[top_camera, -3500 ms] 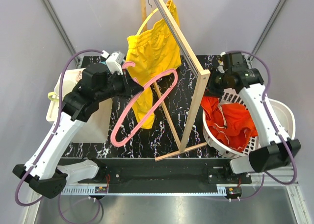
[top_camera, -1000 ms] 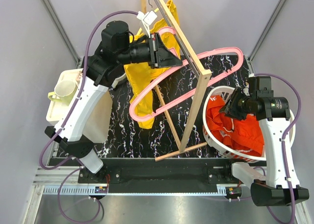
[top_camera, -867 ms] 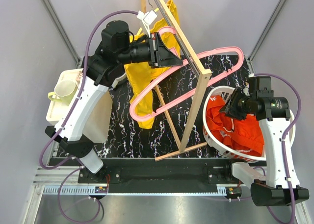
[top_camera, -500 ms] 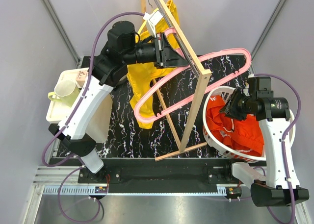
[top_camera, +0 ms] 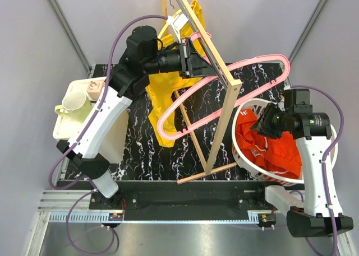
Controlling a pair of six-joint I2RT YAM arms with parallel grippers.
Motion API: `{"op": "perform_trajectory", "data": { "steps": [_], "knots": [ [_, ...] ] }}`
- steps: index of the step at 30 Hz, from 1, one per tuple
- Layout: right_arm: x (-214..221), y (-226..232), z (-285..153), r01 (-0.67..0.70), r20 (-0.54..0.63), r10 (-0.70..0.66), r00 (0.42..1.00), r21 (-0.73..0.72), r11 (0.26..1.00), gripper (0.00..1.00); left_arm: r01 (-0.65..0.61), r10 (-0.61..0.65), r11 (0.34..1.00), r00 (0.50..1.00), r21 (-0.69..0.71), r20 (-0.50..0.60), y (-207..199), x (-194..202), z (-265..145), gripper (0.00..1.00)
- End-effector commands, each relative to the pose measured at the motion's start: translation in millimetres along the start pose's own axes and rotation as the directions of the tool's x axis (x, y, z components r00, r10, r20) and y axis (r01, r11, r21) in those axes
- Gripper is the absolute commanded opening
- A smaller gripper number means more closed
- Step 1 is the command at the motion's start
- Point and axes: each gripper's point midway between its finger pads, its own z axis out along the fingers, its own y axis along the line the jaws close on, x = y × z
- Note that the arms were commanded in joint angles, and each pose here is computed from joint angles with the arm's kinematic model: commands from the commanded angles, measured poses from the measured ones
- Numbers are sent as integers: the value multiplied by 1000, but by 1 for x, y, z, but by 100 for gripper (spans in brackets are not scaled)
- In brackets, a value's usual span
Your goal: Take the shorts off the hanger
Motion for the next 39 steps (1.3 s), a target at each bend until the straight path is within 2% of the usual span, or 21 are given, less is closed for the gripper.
{"op": "perform_trajectory", "data": {
  "steps": [1,5,6,16,25,29,30,36,39],
  "knots": [
    [1,-1,-5,7,22,-7,1000,-3,1000,40,-60,60,998,998,12,20,-12,0,-9,0],
    [3,-2,-5,-2,18,2,1000,-2,1000,41,-68,68,997,998,-27,17,-3,2,-10,5],
    [5,-2,-4,-6,12,6,1000,-5,1000,41,-74,75,997,997,-35,24,-3,1,-11,11],
    [10,2,-1,-27,-9,26,1000,-30,999,43,-119,125,989,991,-92,56,2,-3,-19,39],
    [7,3,1,-27,-8,27,1000,-34,999,44,-156,169,979,981,-133,92,3,-11,-36,53],
    [6,4,2,-28,-6,28,1000,-37,999,44,-169,190,973,974,-160,127,2,-17,-55,59],
    [5,4,2,-30,-6,30,1000,-37,999,44,-177,199,970,971,-164,134,2,-18,-59,69],
    [3,6,5,-31,-12,30,999,-39,999,46,-206,249,951,952,-229,176,7,-19,-96,77],
    [1,7,6,-27,-14,27,1000,-46,999,48,-234,297,933,930,-275,218,4,-23,-116,78]
  ]
}}
